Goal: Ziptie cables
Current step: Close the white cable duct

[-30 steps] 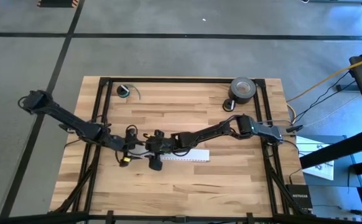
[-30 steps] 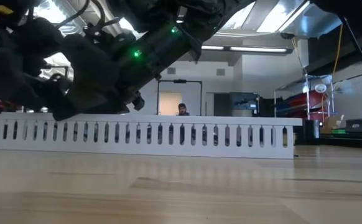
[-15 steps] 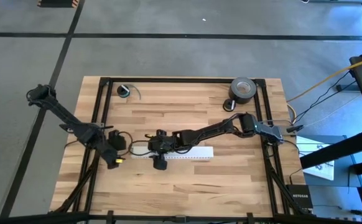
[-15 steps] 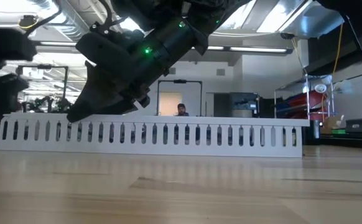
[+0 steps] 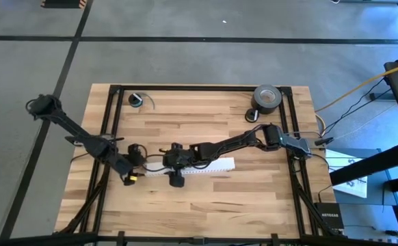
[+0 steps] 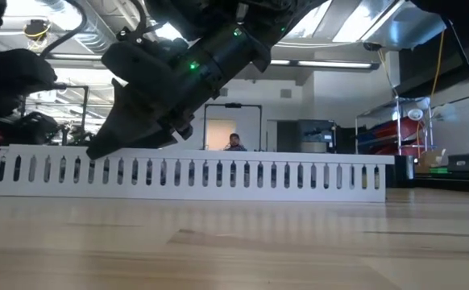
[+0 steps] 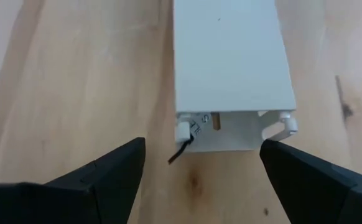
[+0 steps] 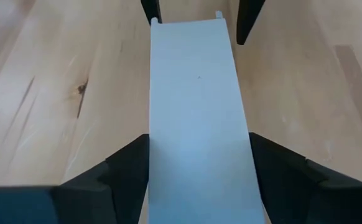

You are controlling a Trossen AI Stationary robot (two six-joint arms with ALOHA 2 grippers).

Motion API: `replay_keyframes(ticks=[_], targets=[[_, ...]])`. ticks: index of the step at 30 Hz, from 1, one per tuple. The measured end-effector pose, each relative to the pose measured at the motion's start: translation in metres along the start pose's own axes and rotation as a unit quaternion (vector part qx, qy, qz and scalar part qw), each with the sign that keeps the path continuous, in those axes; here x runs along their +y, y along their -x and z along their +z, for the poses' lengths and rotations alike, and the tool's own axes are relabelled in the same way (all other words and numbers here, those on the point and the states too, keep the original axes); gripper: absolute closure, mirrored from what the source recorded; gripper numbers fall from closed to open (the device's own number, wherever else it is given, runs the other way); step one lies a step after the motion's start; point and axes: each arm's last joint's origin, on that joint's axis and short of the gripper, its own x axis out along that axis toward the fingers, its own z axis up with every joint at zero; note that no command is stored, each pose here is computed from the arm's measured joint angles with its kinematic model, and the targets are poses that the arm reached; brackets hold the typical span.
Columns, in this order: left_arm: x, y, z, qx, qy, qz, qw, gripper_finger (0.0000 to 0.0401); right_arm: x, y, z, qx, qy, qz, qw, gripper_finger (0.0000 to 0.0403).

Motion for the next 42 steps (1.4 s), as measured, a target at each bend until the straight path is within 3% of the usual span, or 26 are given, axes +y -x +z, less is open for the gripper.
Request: replay_keyframes(ticks=[8,14,20,25,28,42], targets=[[0.006,-0.009,0.012,-0.026,0.024,0.015,0.999,0.0095,-0.006,0.015,0.004,0.029,0.005,-0.017,0.999,0.0168],[0.000,0.003,0.032,-0.011,0.045,-0.022,0.999,0.0095,-0.016,0.039,0.005,0.093,0.023,-0.041,0.995,0.0168],[-0.005,0.007,0.027,-0.003,0.037,-0.031,0.999,0.0095,-0.025,0.042,0.007,0.094,0.023,-0.047,0.994,0.0168],[0.003,-0.002,0.017,-0.037,0.005,0.044,0.998,0.0095,-0.028,0.040,0.011,0.065,0.022,-0.047,0.997,0.0168],[0.008,-0.005,0.015,-0.033,-0.005,0.063,0.997,0.0095,-0.028,0.040,0.012,0.057,0.021,-0.039,0.997,0.0168],[0.025,-0.018,0.008,-0.073,-0.014,0.051,0.996,0.0102,-0.029,0.039,0.013,0.055,0.030,-0.042,0.997,0.0168]])
